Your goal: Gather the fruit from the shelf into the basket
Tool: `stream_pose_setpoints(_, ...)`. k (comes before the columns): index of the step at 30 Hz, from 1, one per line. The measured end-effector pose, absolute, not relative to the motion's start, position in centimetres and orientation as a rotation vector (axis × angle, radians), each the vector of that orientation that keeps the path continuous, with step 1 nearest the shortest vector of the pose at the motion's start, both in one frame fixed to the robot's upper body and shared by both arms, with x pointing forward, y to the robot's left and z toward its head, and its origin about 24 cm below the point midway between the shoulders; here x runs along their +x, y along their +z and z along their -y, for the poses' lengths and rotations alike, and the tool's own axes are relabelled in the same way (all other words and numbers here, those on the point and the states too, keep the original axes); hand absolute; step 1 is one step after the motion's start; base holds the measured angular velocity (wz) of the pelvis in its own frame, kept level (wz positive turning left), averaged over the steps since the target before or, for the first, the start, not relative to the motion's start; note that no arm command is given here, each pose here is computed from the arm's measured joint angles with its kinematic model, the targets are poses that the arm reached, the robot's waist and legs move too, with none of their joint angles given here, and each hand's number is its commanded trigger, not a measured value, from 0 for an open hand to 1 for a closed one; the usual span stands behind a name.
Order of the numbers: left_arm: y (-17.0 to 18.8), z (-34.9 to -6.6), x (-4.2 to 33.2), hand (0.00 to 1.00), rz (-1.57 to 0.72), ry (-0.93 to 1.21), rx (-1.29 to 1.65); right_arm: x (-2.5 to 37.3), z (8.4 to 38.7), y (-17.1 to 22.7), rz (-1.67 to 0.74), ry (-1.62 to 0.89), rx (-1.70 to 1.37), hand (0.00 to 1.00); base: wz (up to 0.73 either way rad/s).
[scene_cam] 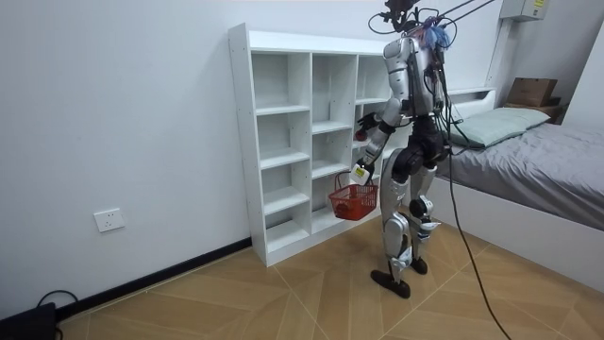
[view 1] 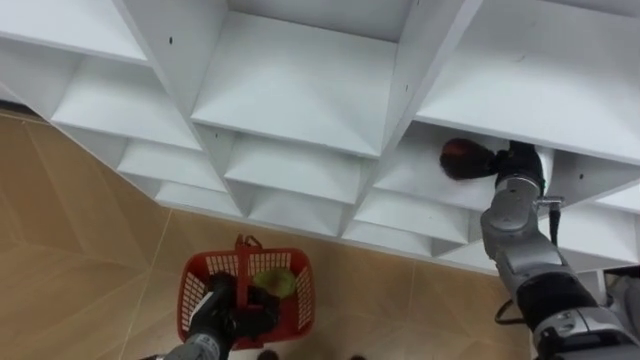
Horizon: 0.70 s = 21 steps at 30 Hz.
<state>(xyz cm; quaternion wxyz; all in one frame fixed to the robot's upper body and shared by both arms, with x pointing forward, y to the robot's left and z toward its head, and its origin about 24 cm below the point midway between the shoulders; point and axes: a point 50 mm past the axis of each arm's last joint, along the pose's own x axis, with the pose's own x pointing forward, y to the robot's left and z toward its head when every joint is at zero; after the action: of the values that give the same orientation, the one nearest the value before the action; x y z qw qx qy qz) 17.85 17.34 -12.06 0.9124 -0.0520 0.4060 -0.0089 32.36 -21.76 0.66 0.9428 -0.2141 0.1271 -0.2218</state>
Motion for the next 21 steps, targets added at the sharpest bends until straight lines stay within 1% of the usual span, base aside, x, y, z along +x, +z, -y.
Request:
stream_pose_setpoints(13, -12.0, -17.0, 18.1, 1.0, -0.835, -0.054, -0.072, 31.8, 22.1, -0.8, -0.338, -0.412, -0.471, 0.0, 0.0)
stream_pose_setpoints(21, -12.0, -17.0, 18.1, 1.0, -0.834, -0.053, -0.07, 31.8, 22.1, -0.9, -0.34, -0.411, -0.474, 0.0, 0.0)
